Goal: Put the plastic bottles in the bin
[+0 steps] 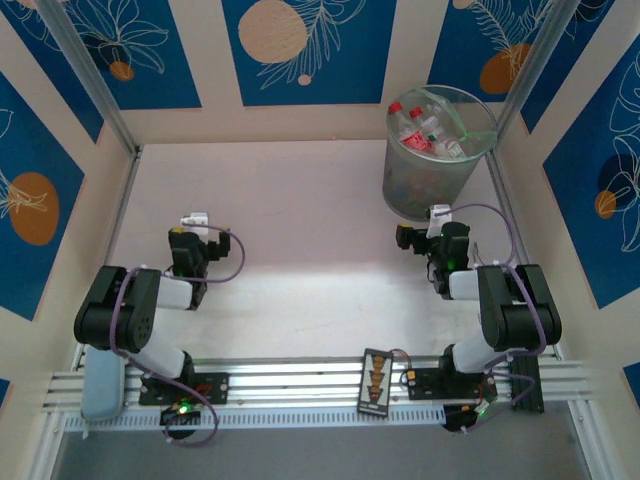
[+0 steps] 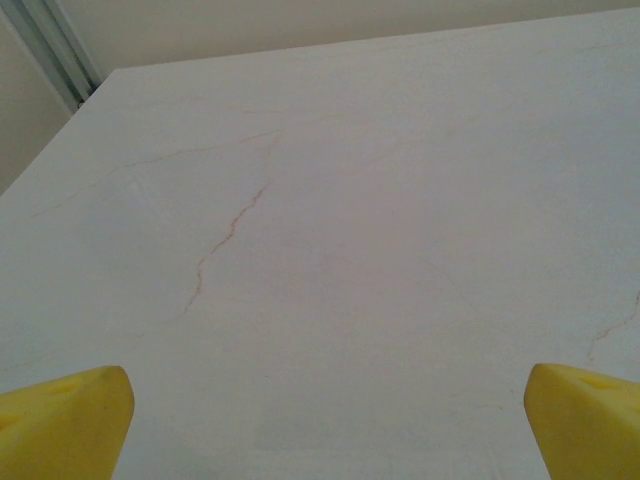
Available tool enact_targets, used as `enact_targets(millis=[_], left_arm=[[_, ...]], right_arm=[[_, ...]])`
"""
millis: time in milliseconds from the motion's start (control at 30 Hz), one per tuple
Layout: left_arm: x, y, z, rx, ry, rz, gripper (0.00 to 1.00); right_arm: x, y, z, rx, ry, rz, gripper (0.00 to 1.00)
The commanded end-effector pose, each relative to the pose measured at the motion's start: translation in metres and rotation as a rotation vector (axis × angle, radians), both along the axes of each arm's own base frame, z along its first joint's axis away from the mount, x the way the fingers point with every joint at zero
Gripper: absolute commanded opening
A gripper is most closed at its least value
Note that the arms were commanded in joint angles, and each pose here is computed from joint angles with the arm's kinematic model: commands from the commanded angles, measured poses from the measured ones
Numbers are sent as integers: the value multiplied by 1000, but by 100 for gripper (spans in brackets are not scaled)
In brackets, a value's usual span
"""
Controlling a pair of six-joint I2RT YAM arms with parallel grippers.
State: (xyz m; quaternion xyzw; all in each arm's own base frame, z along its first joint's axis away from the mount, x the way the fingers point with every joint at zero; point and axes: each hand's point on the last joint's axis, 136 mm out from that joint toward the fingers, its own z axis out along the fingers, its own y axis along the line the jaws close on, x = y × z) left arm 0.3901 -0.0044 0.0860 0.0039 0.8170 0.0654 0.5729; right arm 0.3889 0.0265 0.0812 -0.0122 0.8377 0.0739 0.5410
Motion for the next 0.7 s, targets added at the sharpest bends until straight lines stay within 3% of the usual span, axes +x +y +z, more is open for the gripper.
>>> enact_targets(millis=[0,667], left_arm=[[3,1,8,-13,-35,4,100],[4,2,8,-12,-35,6,100]], right_arm=[[7,0,11,16,-32,3,99],[7,0,11,21,-31,3,99]])
